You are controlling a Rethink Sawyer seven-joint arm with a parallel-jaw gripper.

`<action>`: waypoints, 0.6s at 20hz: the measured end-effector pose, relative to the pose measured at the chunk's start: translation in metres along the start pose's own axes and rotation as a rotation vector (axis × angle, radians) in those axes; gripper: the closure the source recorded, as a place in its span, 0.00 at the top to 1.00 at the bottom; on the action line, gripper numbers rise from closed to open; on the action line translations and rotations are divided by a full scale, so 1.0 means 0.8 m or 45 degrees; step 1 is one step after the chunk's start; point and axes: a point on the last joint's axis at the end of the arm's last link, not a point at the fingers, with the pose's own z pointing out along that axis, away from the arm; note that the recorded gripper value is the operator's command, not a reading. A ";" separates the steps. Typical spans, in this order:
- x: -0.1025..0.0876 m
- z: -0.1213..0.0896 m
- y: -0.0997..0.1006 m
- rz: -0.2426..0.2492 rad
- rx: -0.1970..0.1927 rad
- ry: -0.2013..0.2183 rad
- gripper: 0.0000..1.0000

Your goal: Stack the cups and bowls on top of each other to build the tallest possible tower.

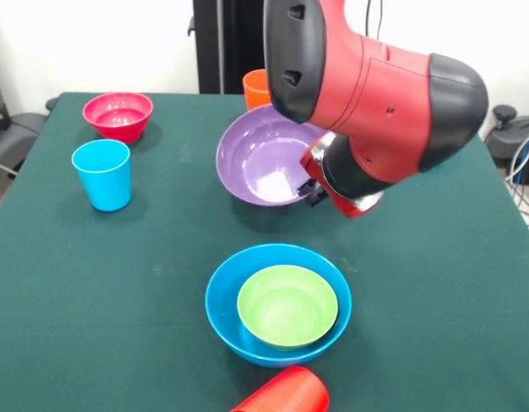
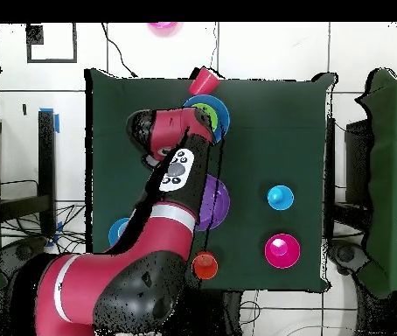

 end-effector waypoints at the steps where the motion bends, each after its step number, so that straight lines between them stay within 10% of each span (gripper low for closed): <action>1: -0.005 -0.004 0.002 0.002 -0.009 -0.009 0.00; 12: -0.081 -0.046 -0.033 0.089 -0.089 -0.077 0.00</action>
